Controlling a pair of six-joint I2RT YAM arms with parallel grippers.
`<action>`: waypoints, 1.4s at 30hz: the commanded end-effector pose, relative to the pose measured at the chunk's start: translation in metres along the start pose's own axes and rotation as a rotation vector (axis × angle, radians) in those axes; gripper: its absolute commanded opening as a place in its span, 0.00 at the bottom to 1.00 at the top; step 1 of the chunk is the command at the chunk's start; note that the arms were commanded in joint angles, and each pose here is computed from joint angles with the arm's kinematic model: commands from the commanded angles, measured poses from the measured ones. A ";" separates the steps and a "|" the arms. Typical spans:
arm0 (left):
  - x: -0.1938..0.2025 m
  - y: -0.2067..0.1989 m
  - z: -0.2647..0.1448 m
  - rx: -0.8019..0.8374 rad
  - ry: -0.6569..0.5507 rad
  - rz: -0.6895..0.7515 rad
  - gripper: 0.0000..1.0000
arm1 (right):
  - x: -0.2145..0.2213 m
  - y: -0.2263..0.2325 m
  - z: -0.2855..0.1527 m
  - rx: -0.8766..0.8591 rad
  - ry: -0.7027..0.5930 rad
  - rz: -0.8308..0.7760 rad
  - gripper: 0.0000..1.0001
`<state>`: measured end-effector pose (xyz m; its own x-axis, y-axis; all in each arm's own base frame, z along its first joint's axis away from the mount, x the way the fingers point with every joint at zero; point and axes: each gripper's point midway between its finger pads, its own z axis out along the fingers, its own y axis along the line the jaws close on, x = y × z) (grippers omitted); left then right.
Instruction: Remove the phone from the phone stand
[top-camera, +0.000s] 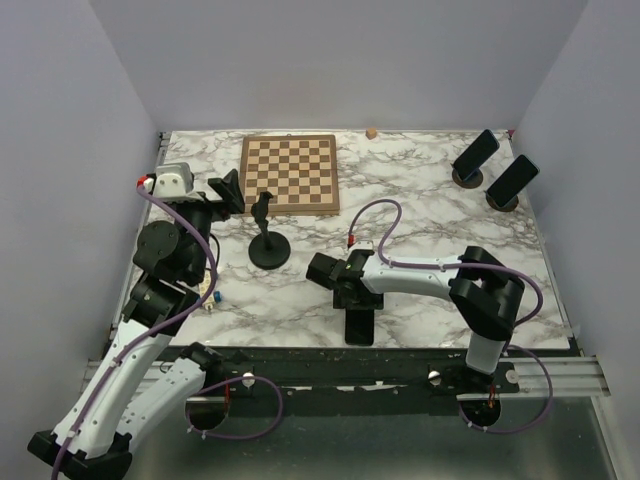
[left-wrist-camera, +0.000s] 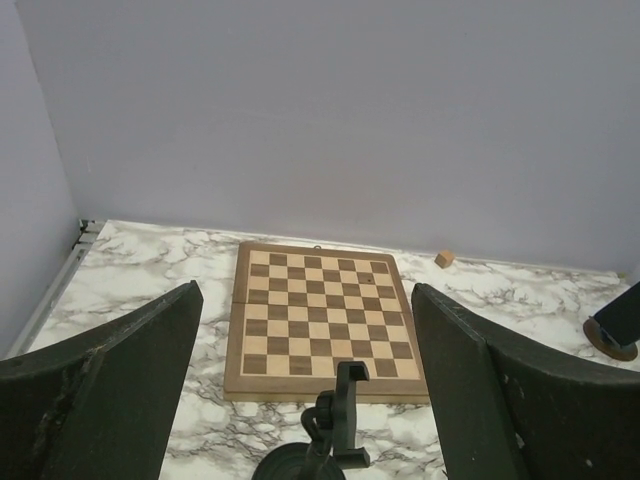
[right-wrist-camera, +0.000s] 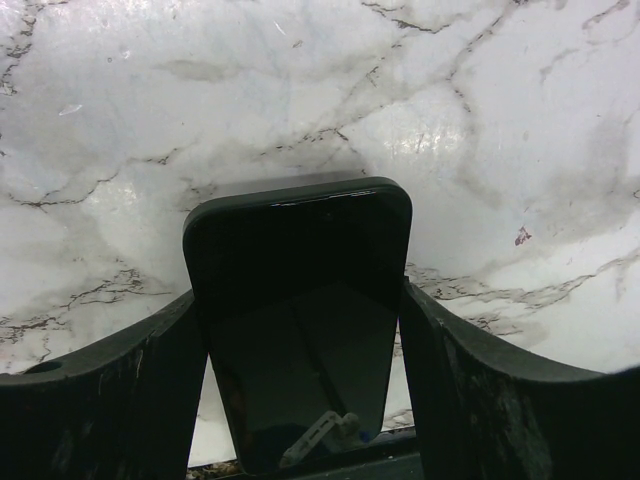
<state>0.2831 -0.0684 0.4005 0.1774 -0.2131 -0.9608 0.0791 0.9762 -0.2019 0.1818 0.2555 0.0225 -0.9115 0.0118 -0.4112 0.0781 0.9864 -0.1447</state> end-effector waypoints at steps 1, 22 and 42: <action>-0.005 0.004 0.000 -0.023 -0.018 -0.001 0.93 | -0.001 0.004 0.013 0.028 -0.033 -0.019 0.50; 0.003 0.005 0.003 -0.036 -0.002 -0.007 0.93 | -0.038 0.011 -0.021 -0.053 -0.156 -0.042 0.93; 0.012 -0.010 0.008 0.031 0.037 -0.033 0.92 | -0.230 -0.128 -0.086 -0.049 -0.599 0.385 0.99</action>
<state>0.2916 -0.0752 0.3914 0.1439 -0.2328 -0.9618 0.0838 0.9713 -0.2226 0.3142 0.1824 0.2032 -0.4966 0.2317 -0.8365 0.2530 0.9605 0.1158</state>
